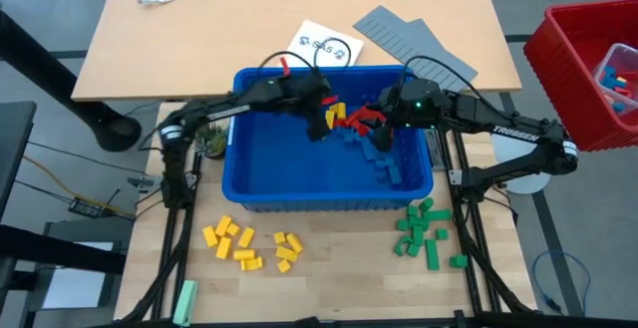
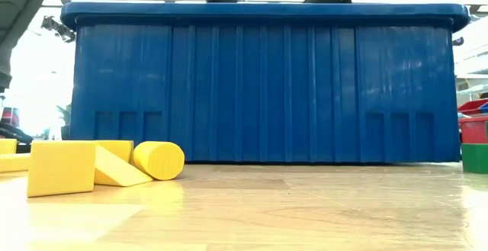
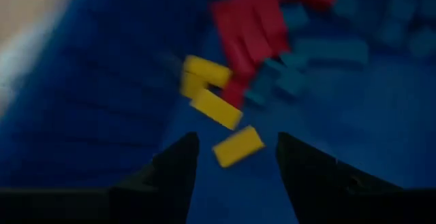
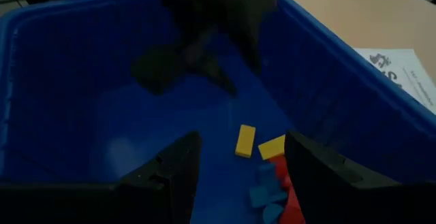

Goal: Sort blocks
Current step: Remove the yellow block from the blue bin

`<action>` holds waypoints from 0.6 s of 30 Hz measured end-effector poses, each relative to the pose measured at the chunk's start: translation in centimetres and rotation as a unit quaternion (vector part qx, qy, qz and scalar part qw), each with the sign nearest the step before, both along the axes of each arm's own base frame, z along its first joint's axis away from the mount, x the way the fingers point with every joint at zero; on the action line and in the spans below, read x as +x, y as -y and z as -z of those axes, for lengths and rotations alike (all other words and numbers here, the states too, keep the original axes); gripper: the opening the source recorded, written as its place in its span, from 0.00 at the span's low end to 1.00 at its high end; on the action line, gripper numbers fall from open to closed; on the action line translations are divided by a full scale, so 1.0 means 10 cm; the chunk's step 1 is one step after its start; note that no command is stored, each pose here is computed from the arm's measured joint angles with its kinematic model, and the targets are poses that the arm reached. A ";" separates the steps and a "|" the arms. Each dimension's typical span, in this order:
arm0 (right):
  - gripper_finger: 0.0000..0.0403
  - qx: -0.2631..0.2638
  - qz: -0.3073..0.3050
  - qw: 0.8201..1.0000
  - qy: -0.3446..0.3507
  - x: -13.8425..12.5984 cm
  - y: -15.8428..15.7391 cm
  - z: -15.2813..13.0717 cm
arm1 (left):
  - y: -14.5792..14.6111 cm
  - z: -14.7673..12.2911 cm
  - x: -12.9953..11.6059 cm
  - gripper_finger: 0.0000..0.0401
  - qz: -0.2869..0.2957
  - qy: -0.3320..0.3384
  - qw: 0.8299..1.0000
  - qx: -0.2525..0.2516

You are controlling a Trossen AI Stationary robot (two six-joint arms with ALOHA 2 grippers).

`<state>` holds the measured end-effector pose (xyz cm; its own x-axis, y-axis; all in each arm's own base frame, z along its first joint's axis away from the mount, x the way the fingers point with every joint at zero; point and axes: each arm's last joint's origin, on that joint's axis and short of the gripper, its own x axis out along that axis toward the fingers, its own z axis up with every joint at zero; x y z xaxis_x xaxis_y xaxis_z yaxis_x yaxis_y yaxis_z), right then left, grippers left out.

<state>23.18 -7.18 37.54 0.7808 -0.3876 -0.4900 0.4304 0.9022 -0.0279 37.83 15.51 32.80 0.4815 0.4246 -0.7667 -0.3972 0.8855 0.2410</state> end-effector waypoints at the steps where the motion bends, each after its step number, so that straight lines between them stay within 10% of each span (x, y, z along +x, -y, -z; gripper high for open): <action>1: 0.49 -0.002 -0.002 1.000 -0.001 0.00 0.00 0.00 | -0.05 0.10 0.04 0.52 0.016 -0.011 1.000 -0.014; 18: 0.49 -0.014 -0.008 1.000 -0.004 0.00 0.00 -0.01 | -0.58 1.22 0.24 0.52 0.280 -0.207 0.938 0.002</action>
<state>23.21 -7.19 37.60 0.7839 -0.3884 -0.4845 0.4149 0.9081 -0.0568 40.22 21.33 20.63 0.2922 0.1983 -0.9356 0.2569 0.9260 0.2765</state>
